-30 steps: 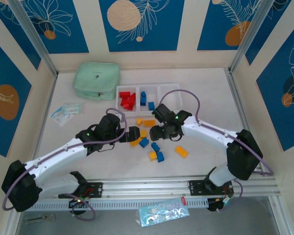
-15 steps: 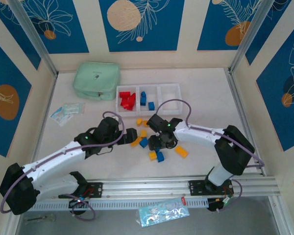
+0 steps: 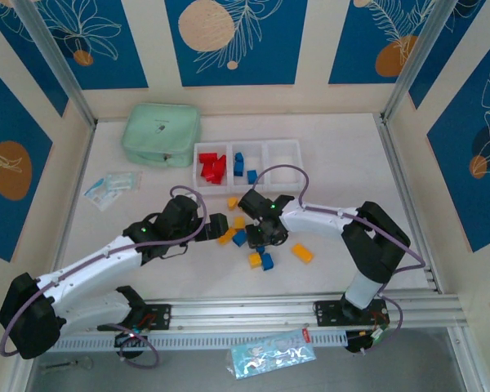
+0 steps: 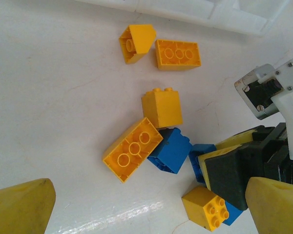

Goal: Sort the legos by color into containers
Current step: Pick up the lego from the bottom-center of the table, then place the lego in the container.

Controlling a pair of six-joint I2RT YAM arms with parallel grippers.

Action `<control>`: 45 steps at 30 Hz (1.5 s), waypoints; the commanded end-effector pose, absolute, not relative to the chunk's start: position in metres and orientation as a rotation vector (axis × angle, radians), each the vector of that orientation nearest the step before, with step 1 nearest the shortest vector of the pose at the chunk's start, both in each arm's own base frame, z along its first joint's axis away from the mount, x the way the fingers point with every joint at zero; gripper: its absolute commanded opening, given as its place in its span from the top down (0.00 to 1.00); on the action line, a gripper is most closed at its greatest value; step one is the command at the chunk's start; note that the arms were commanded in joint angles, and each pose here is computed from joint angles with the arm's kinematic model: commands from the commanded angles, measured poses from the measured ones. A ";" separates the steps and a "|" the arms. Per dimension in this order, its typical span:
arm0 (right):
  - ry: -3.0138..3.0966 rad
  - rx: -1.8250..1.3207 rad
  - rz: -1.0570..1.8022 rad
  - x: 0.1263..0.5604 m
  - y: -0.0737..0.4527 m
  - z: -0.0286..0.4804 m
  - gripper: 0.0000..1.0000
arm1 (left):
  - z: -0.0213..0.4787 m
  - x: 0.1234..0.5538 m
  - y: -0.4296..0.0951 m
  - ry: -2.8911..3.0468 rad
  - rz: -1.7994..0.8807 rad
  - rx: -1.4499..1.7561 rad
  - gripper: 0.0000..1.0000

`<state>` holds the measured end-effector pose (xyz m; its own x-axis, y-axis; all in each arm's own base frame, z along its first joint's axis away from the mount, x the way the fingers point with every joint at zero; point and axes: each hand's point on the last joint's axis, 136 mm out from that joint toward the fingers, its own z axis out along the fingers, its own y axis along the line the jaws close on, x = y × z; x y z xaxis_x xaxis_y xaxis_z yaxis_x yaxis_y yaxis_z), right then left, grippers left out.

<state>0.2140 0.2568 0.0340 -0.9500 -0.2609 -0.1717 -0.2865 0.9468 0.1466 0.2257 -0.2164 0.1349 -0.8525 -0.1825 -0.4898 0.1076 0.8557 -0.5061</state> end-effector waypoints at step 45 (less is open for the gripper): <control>2.517 -0.324 0.221 0.486 0.273 0.137 0.55 | 0.185 0.301 -0.222 2.415 -0.670 0.012 0.01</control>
